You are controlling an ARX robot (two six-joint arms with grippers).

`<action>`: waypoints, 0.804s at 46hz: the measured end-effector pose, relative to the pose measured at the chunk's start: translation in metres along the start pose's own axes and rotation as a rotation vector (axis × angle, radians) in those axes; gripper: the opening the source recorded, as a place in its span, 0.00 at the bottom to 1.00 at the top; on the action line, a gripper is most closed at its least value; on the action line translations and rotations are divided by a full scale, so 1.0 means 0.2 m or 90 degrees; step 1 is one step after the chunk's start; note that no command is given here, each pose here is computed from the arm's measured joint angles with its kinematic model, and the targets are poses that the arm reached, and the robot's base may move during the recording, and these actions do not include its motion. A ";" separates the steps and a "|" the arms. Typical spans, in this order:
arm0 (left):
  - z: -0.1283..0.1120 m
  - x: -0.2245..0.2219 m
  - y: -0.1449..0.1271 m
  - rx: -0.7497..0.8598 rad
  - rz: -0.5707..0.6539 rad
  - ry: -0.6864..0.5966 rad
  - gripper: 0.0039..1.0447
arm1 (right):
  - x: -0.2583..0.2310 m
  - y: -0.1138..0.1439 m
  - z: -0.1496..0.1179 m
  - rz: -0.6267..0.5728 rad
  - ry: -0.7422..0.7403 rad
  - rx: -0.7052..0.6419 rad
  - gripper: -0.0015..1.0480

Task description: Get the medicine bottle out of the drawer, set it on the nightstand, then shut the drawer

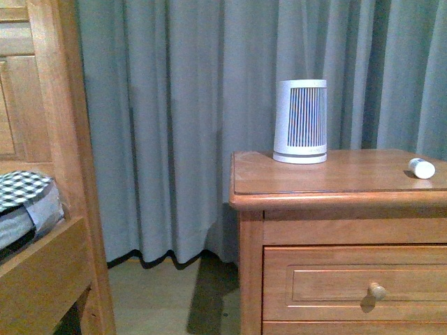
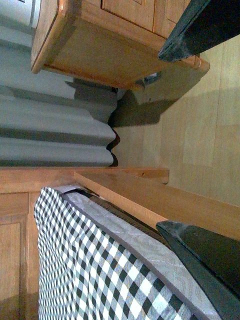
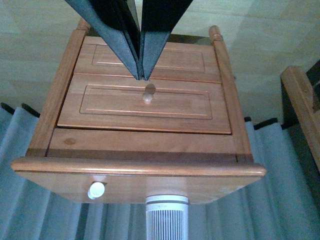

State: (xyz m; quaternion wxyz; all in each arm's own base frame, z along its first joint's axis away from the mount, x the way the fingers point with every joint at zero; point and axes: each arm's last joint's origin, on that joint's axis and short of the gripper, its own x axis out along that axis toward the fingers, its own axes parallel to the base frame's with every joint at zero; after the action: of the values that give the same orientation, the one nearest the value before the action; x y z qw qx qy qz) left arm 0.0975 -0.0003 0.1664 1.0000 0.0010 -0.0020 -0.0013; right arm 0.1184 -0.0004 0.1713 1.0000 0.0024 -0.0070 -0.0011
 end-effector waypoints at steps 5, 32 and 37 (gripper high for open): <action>0.00 0.00 0.00 0.000 0.000 0.000 0.94 | -0.02 0.00 0.00 0.000 0.000 0.000 0.03; 0.00 0.00 0.00 0.000 0.000 0.000 0.94 | -0.11 0.00 -0.02 0.000 0.004 0.000 0.03; 0.00 0.00 0.00 0.000 0.000 0.000 0.94 | -0.11 0.00 -0.01 0.000 0.002 0.000 0.03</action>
State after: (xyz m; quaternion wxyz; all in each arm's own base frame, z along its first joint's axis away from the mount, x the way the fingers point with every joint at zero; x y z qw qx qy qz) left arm 0.0975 -0.0003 0.1664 1.0000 0.0010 -0.0020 -0.0015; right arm 0.0972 -0.0003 0.1681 1.0000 0.0024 -0.0051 -0.0013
